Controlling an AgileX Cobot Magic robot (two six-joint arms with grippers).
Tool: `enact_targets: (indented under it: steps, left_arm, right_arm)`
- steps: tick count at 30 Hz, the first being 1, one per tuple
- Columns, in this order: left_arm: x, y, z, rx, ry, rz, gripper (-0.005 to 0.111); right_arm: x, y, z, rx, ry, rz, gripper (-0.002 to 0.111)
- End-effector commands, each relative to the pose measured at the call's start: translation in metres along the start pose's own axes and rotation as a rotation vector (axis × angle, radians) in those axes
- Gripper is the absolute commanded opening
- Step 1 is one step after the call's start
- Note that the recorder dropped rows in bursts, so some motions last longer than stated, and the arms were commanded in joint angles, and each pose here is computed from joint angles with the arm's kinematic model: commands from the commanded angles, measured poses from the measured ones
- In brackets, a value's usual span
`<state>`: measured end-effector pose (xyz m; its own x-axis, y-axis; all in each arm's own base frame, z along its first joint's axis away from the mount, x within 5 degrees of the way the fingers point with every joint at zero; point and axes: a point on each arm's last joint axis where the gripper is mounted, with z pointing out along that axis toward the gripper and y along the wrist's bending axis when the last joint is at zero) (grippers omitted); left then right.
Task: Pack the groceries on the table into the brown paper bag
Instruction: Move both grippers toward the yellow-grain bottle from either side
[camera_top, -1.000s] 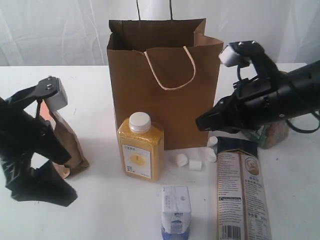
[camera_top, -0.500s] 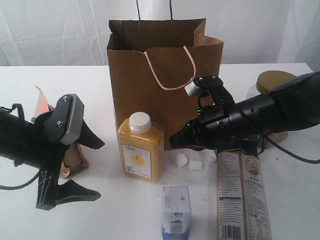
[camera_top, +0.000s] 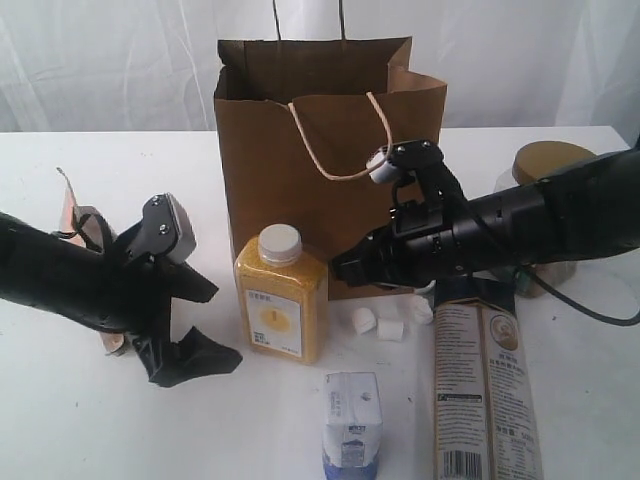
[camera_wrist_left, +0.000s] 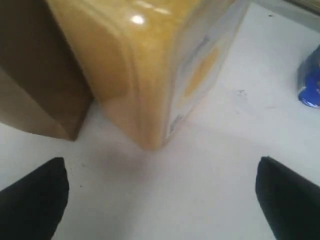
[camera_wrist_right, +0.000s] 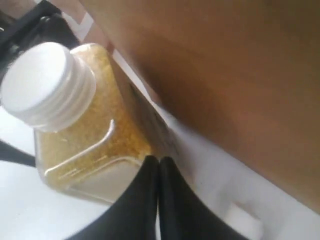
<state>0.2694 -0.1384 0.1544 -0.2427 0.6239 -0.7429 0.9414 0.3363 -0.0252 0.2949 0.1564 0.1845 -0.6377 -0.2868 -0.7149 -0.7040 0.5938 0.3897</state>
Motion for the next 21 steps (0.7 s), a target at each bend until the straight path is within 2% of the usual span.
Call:
enact_targets:
  steps: [1, 9, 16, 21]
  left_arm:
    - [-0.009, 0.012, 0.000, -0.091, -0.052, 0.061, 0.105]
    - [-0.022, 0.018, 0.000, -0.077, -0.103, 0.087, 0.105]
    - [-0.014, 0.011, 0.016, 0.078, -0.153, 0.047, 0.105]
    - [-0.013, 0.009, 0.019, 0.106, -0.163, 0.039, 0.105]
  right_arm:
    - [-0.001, 0.005, 0.000, -0.056, -0.013, -0.043, 0.000]
    - [-0.002, 0.002, 0.000, -0.022, -0.023, -0.029, 0.000]
    - [-0.002, 0.013, -0.001, -0.147, -0.029, -0.057, 0.000]
    - [-0.002, 0.016, -0.001, -0.174, -0.023, -0.064, 0.000]
